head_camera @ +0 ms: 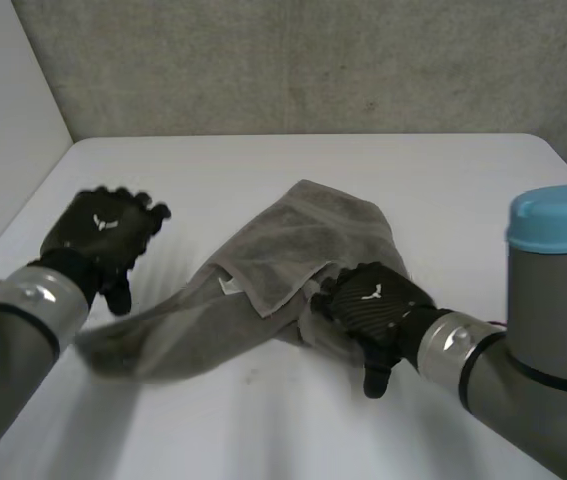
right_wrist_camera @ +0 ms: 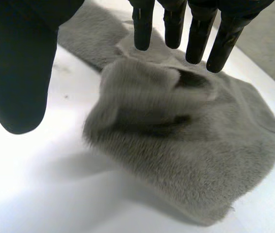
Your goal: Fold the towel.
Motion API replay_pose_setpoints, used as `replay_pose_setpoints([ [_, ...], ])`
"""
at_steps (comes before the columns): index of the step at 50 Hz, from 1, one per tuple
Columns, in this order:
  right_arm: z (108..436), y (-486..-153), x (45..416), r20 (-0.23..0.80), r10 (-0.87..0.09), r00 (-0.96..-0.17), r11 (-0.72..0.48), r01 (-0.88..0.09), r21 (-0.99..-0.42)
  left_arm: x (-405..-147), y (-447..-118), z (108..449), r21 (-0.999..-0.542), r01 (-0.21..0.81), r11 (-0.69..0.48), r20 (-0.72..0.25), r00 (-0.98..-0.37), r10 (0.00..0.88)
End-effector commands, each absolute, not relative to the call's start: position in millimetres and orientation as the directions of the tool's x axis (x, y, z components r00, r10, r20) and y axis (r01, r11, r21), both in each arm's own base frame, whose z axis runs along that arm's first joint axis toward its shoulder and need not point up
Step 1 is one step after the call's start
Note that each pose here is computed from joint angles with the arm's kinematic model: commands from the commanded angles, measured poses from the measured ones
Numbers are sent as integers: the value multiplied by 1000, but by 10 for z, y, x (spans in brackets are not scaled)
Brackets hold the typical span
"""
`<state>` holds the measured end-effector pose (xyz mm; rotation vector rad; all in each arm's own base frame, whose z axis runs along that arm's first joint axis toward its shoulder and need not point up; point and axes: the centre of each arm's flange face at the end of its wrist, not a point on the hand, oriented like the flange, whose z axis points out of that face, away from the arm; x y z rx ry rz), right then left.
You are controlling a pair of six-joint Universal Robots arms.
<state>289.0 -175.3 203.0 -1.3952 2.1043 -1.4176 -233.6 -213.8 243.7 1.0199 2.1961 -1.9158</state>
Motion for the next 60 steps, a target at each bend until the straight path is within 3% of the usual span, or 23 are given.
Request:
replay_pose_setpoints([
  [1,2162,-2128,2551,247,-671,-700,169,-467,-868,-2764,-2181,2467,-880,452,-146,-463,-748,475],
  [6,2173,-2297,2330,226,-589,-776,188,-403,-896,-3257,-2125,2301,-890,423,-169,-438,-691,575],
  [13,2091,-2316,2219,222,-562,-797,213,-399,-892,-3565,-2323,2017,-918,382,-110,-362,-691,626],
  [25,1983,-2309,2181,221,-557,-801,228,-403,-886,-3858,-2443,1568,-948,317,29,-189,-633,750],
  [37,1829,-2289,2196,203,-580,-789,257,-413,-874,-3955,-2547,1353,-946,322,41,-181,-626,758],
  [44,1798,-2338,2199,211,-577,-789,250,-416,-875,-3944,-2578,1439,-948,317,20,-200,-643,739],
  [52,1869,-2616,2056,215,-515,-830,249,-385,-889,-3795,-2578,1775,-935,348,-70,-303,-681,667],
  [58,1971,-2769,2088,208,-522,-827,224,-369,-902,-3595,-2526,2205,-883,420,-208,-455,-659,599],
  [60,1976,-2770,2109,190,-542,-819,234,-364,-902,-3440,-2508,2611,-875,399,-275,-484,-688,540],
])
